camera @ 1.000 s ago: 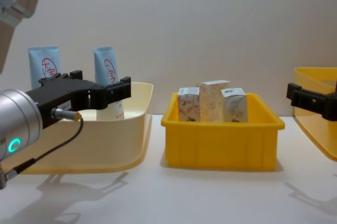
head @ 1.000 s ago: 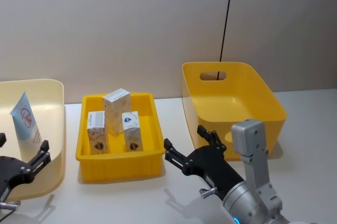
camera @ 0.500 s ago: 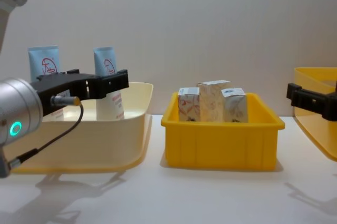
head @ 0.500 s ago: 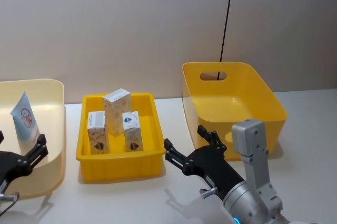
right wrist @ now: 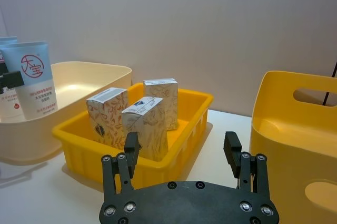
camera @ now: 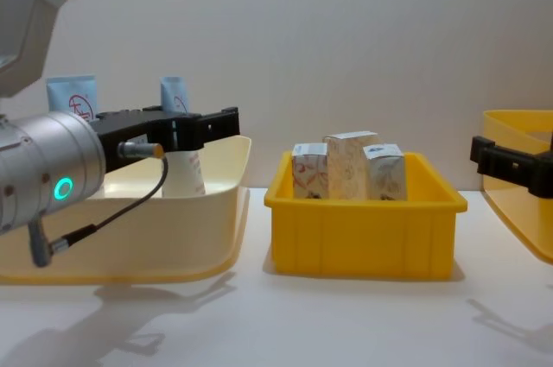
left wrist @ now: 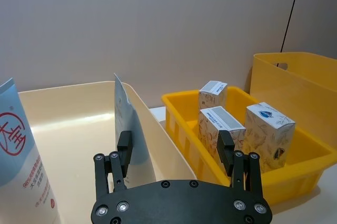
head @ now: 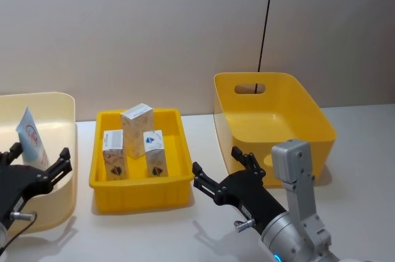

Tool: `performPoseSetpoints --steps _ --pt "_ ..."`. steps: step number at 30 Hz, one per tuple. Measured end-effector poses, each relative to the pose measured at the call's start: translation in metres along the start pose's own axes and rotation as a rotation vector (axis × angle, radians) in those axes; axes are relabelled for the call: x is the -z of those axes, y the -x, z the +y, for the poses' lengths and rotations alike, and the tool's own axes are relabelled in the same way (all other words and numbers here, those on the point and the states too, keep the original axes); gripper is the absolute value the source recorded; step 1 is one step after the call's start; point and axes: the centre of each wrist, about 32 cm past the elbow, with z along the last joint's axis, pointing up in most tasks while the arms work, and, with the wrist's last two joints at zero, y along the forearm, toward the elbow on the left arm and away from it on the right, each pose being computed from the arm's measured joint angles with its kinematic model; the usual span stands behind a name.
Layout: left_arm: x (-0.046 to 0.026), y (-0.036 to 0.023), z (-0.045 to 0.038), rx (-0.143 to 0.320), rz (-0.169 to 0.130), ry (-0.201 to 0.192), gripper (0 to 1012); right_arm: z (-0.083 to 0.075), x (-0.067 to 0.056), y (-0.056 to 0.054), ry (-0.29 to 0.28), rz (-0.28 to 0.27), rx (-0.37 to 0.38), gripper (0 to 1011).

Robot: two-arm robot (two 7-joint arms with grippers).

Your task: Bimanual collaborative sorting of washing and personal care products

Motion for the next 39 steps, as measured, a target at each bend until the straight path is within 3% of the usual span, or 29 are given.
performPoseSetpoints --steps 9,22,39 --pt "-0.0004 -0.0002 -0.011 -0.011 -0.027 -0.024 1003 0.0 0.0 0.0 0.0 0.0 0.0 1004" --pt "0.004 -0.0095 -0.0253 -0.087 -0.051 -0.07 1003 0.0 0.0 0.0 0.0 0.0 0.0 1004" --pt "0.0074 -0.0177 -0.0417 -0.133 -0.032 -0.094 992 0.0 0.0 0.0 0.0 0.0 0.0 1004"
